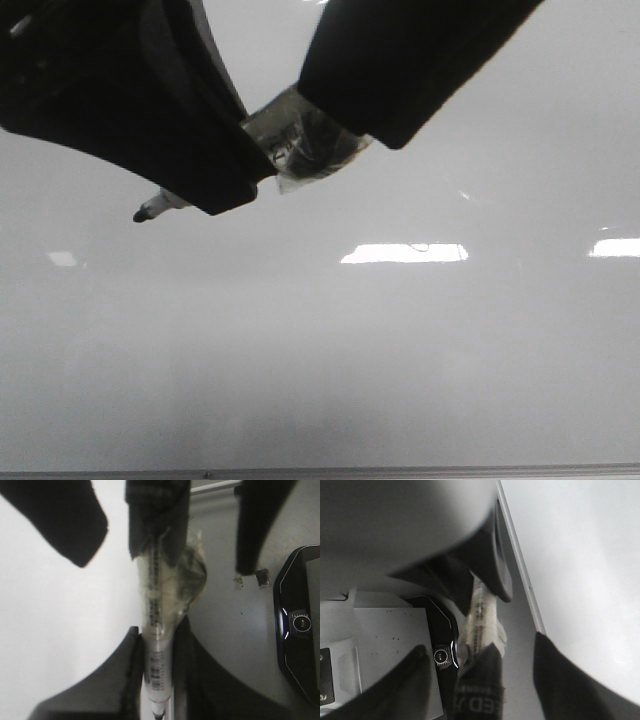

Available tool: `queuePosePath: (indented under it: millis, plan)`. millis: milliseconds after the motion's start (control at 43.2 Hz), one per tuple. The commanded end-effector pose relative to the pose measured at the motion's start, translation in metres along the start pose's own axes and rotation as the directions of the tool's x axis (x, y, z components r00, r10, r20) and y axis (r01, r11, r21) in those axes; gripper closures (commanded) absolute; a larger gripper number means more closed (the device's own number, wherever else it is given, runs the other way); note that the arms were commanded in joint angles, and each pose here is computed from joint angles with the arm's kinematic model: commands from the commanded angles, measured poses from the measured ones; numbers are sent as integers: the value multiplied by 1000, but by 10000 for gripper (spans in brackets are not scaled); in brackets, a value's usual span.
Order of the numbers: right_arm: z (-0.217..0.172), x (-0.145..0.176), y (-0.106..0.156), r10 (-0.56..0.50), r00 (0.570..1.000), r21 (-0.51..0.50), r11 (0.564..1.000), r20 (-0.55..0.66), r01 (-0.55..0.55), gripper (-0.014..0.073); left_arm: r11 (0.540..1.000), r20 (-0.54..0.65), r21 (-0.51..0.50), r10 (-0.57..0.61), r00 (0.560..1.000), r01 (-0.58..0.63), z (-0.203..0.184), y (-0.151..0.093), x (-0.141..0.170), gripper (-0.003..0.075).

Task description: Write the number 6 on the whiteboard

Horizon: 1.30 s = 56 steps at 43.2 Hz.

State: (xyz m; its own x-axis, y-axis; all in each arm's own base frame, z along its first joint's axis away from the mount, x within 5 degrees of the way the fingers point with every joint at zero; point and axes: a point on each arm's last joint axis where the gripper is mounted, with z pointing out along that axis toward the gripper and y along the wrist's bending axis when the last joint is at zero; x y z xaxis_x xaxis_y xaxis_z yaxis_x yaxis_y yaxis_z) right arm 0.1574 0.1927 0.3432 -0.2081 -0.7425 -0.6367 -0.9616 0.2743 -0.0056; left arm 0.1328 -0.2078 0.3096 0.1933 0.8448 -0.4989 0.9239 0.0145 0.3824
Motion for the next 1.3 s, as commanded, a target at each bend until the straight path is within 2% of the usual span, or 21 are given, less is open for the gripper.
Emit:
queuePosePath:
  millis: [0, 255, 347, 440, 556, 602, 695, 811, 927, 996, 1112, 1135, 1205, 1274]
  plan:
    - [-11, -10, 1, -13, 998, 11, 1000, 66, 12, 300, 998, 97, -68, 0, 995, 7, -15, 7, -12, 741]
    - [-11, -10, 2, -13, 998, 6, 1000, 60, 12, 659, 996, 125, -86, -12, 992, 23, -15, 9, -15, 739]
    - [-11, -10, 2, -14, 998, 7, 1000, 60, 13, 660, 996, 125, -86, -12, 992, 23, -15, 9, -15, 708]
    - [-11, -10, 1, -16, 998, 8, 1000, 57, 16, 663, 996, 125, -86, -12, 992, 23, -15, 9, -15, 580]
    - [-13, -3, 0, -21, 1000, 19, 1000, 21, 21, 663, 996, 132, -88, -14, 991, 26, -16, 9, -15, 316]
    - [-16, 1, -2, -15, 1000, 27, 1000, 6, 15, 663, 995, 138, -93, -14, 990, 27, -16, 10, -16, 245]
    - [-25, 15, -9, 28, 1000, 83, 996, -3, -28, 661, 995, 144, -97, -13, 990, 27, -16, 10, -16, 182]
    - [-43, 39, -25, 124, 992, 235, 964, 26, -127, 655, 995, 147, -100, -13, 989, 28, -16, 10, -17, 195]
    - [-61, 58, -40, 208, 972, 371, 899, 108, -233, 655, 995, 147, -100, -13, 989, 28, -16, 10, -17, 246]
    - [-68, 62, -43, 229, 963, 397, 878, 144, -268, 655, 995, 147, -100, -13, 989, 28, -16, 10, -17, 325]
    - [-69, 63, -43, 237, 960, 398, 875, 146, -276, 655, 995, 142, -96, -13, 990, 27, -16, 10, -16, 545]
    - [-69, 63, -43, 238, 960, 396, 875, 146, -277, 655, 995, 142, -96, -13, 990, 27, -16, 10, -16, 608]
    - [-69, 63, -42, 239, 960, 394, 876, 147, -279, 655, 995, 140, -92, -16, 990, 29, -16, 10, -16, 725]
    - [-69, 63, -42, 239, 960, 394, 876, 147, -279, 655, 996, 139, -87, -20, 990, 32, -16, 9, -16, 741]
